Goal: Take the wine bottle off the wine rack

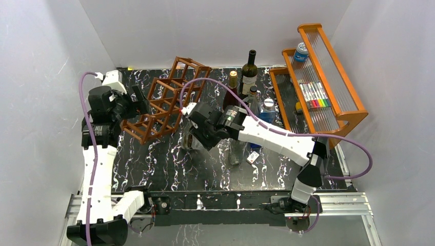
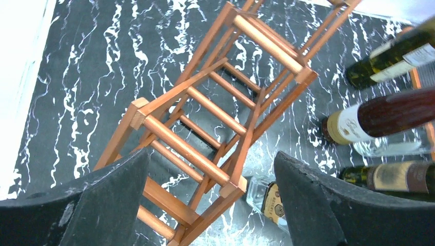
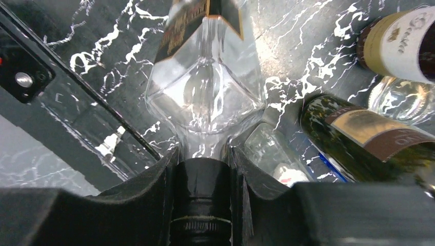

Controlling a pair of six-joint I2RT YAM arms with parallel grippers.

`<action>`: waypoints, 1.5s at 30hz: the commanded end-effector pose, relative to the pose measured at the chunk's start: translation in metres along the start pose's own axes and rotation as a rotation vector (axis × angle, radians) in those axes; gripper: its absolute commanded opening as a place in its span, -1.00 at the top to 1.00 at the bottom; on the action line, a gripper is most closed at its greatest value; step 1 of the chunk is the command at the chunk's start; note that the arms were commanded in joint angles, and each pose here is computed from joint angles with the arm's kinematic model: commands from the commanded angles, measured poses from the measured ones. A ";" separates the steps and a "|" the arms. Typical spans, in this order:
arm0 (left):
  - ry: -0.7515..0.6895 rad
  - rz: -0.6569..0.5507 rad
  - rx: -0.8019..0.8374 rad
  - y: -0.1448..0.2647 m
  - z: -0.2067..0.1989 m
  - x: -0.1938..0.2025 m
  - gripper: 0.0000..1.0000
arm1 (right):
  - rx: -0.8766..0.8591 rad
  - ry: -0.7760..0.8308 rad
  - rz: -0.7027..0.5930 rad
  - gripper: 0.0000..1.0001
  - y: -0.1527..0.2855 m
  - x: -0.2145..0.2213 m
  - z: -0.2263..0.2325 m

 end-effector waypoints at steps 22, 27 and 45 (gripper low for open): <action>-0.328 0.073 0.972 0.032 -0.111 0.098 -0.77 | 0.116 -0.137 0.030 0.95 0.041 -0.056 -0.051; -0.330 0.049 0.931 0.028 -0.108 0.095 -0.77 | 0.119 -0.142 0.048 0.68 0.027 -0.057 -0.050; -0.197 -0.196 0.614 0.043 -0.095 0.028 -0.90 | 0.059 -0.167 -0.128 -0.72 0.026 -0.098 -0.058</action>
Point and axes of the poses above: each gripper's point midway between its finger pads, its own y axis back along the fingers, its own z axis along the line the jaws close on, x = y × z, the point moved 5 cm from there along y, back along the fingers, and after that the axes turned 2 degrees about y, right-handed, at the moved point
